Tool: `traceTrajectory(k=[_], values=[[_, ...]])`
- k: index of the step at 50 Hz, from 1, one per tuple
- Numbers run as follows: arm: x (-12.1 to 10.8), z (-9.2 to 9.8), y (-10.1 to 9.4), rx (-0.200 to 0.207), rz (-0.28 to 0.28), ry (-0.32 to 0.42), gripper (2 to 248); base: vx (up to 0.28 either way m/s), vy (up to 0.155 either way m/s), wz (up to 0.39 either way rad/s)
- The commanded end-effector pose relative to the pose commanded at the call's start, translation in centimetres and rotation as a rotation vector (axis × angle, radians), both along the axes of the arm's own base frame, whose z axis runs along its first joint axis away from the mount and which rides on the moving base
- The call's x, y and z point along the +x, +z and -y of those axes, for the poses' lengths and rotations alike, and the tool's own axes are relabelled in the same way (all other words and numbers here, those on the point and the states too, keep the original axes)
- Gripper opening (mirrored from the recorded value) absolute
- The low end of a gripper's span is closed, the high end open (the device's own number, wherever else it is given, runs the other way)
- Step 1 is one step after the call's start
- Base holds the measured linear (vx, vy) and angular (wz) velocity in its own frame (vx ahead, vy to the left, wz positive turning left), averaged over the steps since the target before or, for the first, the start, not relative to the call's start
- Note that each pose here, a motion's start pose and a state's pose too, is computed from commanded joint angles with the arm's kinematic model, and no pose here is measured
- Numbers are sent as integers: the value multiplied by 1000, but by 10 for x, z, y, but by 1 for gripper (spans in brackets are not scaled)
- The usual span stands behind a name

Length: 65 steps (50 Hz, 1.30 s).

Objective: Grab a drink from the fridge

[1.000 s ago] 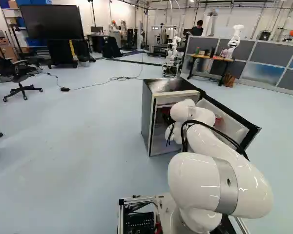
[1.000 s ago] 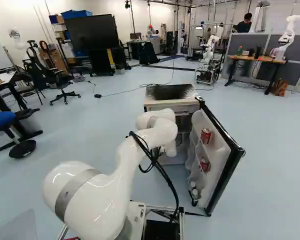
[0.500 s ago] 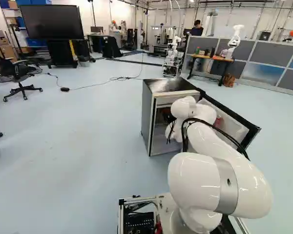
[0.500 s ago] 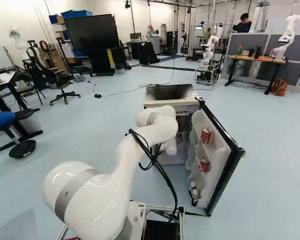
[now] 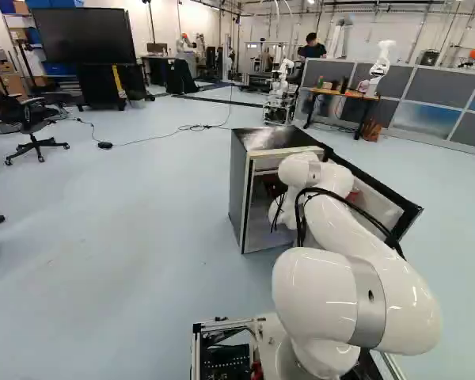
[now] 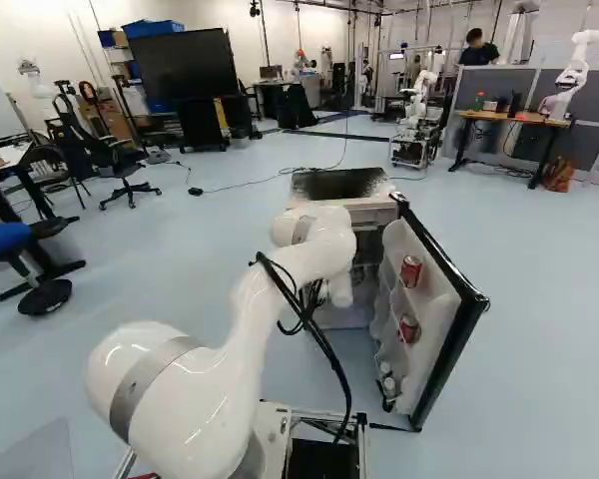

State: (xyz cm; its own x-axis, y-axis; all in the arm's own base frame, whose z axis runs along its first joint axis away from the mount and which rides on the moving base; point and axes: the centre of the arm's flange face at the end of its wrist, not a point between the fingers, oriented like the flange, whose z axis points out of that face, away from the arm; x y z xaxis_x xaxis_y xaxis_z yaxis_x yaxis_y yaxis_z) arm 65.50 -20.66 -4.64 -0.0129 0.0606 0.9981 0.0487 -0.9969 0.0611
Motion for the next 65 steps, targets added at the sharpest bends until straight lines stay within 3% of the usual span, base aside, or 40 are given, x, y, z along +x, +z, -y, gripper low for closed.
traceTrajectory(k=[43, 65], values=[[-80, -16, 35, 64, -166, -21, 78, 0, 0, 0], [-122, -24, 53, 96, -211, -35, 78, 0, 0, 0]])
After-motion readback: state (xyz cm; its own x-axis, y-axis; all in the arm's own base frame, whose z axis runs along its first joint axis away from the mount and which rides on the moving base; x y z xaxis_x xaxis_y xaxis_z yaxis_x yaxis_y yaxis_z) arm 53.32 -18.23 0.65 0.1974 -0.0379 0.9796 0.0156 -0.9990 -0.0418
